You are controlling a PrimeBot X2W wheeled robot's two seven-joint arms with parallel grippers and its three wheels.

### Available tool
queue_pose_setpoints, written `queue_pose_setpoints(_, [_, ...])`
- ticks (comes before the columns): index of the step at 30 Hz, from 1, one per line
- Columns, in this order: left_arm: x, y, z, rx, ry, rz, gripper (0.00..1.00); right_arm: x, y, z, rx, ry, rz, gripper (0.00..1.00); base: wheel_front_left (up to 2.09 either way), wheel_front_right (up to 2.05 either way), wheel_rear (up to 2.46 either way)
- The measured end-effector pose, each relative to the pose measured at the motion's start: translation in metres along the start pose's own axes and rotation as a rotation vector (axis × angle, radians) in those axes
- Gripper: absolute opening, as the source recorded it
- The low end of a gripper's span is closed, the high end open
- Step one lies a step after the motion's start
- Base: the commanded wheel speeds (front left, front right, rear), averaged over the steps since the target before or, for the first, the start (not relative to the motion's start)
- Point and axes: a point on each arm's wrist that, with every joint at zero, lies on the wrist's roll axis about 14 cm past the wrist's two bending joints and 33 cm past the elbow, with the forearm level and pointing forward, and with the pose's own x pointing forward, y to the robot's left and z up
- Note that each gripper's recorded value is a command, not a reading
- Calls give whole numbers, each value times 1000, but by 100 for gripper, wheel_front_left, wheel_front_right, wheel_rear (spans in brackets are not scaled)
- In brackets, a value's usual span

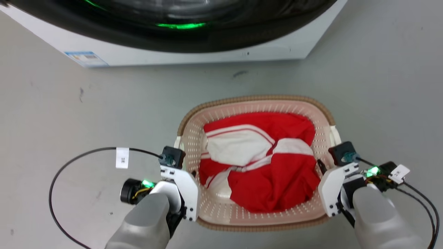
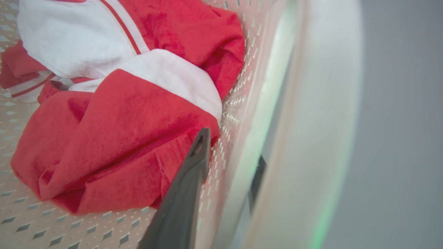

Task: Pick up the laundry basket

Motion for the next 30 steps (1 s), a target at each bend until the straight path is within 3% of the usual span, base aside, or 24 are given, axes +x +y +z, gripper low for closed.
queue_pose_setpoints(30, [-116, 5, 7, 54, 54, 49, 0, -93, 53, 40, -58, 40, 74, 0, 0, 0, 0])
